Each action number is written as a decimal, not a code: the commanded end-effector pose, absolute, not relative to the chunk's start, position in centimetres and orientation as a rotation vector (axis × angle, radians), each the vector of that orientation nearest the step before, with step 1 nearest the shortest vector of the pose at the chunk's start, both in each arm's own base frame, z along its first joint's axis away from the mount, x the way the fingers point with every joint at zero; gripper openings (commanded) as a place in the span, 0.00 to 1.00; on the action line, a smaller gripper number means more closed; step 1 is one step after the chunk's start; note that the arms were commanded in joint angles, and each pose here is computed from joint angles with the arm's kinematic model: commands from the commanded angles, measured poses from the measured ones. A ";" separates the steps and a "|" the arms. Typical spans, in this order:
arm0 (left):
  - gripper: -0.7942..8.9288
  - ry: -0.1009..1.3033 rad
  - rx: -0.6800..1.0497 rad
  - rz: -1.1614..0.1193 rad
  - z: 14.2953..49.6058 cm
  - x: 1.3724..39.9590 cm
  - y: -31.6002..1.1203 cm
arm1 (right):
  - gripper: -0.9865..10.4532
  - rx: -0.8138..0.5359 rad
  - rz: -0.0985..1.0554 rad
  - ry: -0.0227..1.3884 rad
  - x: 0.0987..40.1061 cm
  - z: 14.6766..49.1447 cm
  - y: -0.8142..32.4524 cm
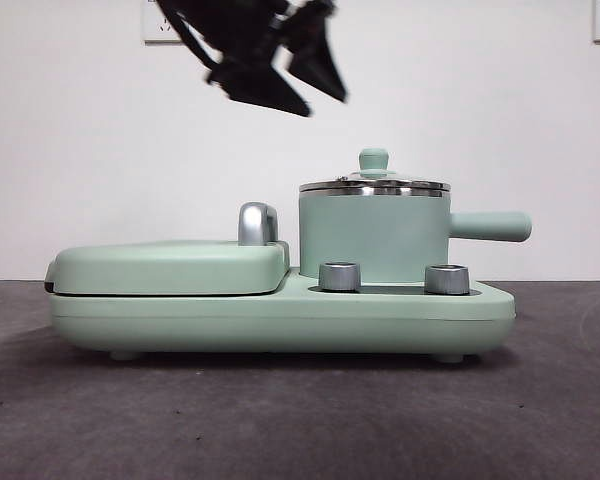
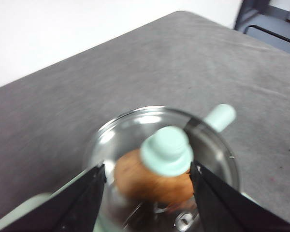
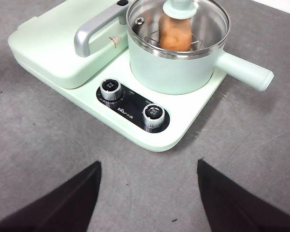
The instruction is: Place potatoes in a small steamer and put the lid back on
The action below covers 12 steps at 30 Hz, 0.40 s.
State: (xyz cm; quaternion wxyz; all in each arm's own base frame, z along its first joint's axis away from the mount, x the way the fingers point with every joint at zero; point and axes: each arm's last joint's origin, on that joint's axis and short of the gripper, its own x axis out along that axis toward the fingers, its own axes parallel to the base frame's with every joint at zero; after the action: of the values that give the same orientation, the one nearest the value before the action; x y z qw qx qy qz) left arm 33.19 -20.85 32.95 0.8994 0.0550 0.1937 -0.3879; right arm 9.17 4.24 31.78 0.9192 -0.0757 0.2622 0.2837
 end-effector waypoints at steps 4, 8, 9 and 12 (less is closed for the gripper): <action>0.37 0.417 0.056 -0.747 33.8 31.5 -17.8 | 0.35 -0.154 0.589 0.535 9.2 31.9 4.3; 0.37 0.422 0.034 -0.704 33.6 29.1 -15.0 | 0.35 -0.154 0.589 0.535 9.2 31.9 4.3; 0.37 0.425 0.029 -0.696 33.5 28.5 -14.4 | 0.35 -0.154 0.589 0.535 9.2 31.9 4.3; 0.37 0.429 0.015 -0.666 32.8 26.2 -12.5 | 0.35 -0.154 0.589 0.535 9.2 31.9 4.3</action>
State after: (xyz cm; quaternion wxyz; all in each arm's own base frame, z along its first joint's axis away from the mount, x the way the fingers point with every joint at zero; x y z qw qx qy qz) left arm 26.51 -12.50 32.91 0.9229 0.0138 0.2076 -0.3239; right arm 9.17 4.24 31.78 0.9192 -0.0757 0.2622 0.2837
